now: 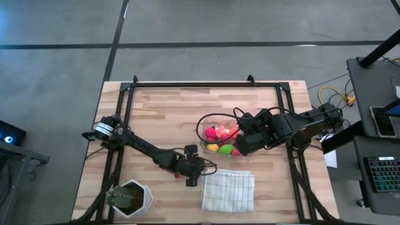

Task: Pick and placing Produce into tupperware
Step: Put the red cherry into the transparent bin

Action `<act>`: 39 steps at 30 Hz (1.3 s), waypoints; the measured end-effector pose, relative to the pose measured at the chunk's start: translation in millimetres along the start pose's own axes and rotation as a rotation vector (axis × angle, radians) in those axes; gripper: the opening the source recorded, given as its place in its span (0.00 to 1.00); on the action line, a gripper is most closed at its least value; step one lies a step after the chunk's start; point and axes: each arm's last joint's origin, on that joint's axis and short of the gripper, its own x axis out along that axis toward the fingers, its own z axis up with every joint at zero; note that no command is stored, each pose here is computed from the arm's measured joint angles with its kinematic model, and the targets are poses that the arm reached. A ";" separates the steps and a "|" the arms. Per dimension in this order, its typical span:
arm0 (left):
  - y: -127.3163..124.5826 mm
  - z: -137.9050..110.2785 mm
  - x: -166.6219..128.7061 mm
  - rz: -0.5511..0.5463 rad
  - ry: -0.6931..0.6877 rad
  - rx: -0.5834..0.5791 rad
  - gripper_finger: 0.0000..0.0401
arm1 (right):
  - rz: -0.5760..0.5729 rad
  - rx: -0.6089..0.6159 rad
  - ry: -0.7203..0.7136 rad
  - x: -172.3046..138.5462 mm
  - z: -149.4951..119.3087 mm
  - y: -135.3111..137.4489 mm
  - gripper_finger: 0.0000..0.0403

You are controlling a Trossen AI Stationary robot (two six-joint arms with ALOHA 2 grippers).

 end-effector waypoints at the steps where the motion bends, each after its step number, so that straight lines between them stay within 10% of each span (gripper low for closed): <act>1: 0.0 0.0 0.0 0.000 0.000 0.000 0.40 | 0.000 -0.003 0.000 0.0 0.0 0.0 0.82; 39: 0.8 -1.7 11.1 -0.018 -0.004 -0.007 0.40 | -0.008 -0.027 -0.003 0.5 -0.4 -0.2 0.82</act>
